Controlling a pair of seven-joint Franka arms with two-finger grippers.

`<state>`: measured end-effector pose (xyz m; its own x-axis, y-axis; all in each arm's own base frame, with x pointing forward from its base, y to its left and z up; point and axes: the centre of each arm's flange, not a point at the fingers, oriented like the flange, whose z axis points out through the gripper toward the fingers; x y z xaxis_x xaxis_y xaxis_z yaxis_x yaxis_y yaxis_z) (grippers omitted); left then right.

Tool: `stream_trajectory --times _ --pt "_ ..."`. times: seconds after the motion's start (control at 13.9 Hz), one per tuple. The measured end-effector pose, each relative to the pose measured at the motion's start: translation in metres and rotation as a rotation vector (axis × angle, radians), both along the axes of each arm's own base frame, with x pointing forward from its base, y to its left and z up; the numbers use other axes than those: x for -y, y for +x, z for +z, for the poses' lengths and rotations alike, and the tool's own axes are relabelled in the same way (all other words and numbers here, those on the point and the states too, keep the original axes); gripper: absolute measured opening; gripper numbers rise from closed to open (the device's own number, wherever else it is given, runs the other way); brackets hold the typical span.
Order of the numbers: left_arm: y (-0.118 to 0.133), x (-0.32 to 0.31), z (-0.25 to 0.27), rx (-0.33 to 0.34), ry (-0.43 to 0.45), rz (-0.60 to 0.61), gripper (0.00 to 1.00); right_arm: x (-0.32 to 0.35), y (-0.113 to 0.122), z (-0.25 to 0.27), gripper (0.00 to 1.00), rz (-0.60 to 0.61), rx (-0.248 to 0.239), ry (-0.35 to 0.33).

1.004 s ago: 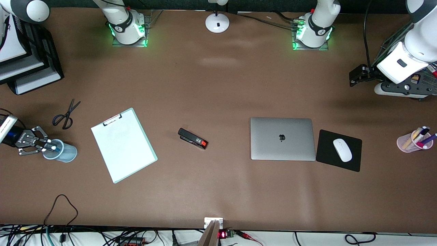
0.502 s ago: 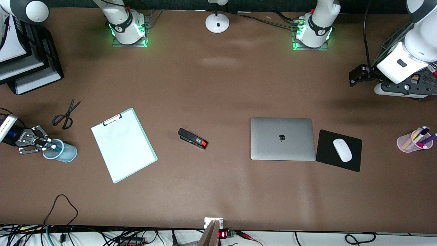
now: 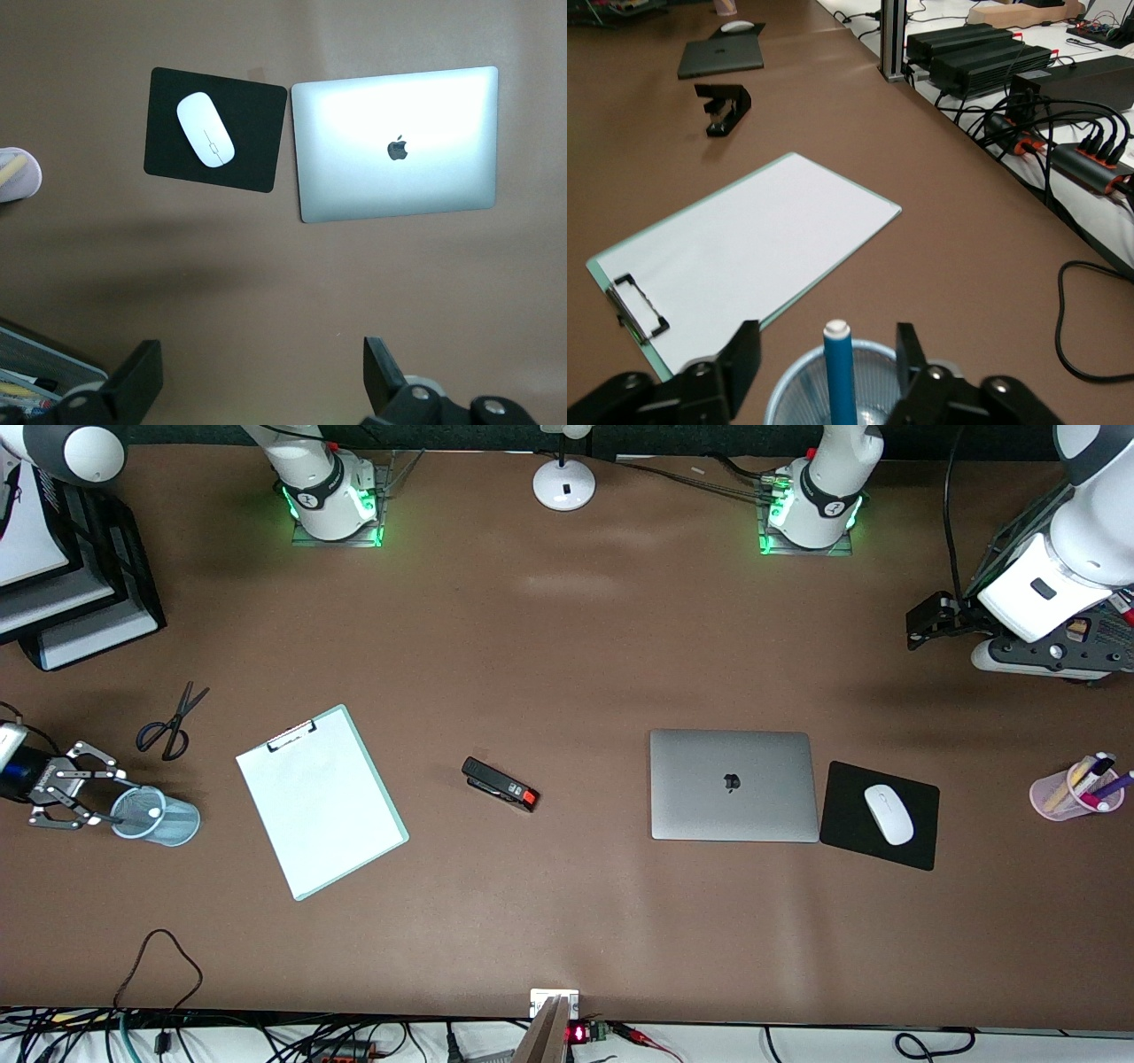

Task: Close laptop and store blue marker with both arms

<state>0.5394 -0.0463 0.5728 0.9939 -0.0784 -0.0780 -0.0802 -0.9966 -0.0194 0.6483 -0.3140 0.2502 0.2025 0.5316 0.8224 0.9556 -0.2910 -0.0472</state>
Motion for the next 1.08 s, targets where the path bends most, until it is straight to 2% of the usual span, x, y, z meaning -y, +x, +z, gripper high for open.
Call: stream_trajectory --times 0.14,0.22,0.36,0.57,1.08 --pt "0.000 0.000 0.000 0.000 0.000 0.000 1.00 -0.002 0.005 0.023 0.96 0.011 -0.048 0.002" --pt "0.000 0.000 0.000 0.000 0.000 0.000 1.00 -0.004 0.008 0.037 1.00 0.012 -0.074 -0.001" --pt "0.000 0.000 0.000 0.000 0.000 0.000 1.00 -0.009 0.012 0.059 1.00 0.009 -0.124 -0.004" --pt "0.000 0.000 0.000 0.000 0.000 0.000 1.00 -0.024 0.019 0.083 1.00 0.017 -0.169 -0.020" --pt "0.000 0.000 0.000 0.000 -0.001 0.000 1.00 -0.115 0.038 0.199 1.00 0.002 -0.302 -0.206"
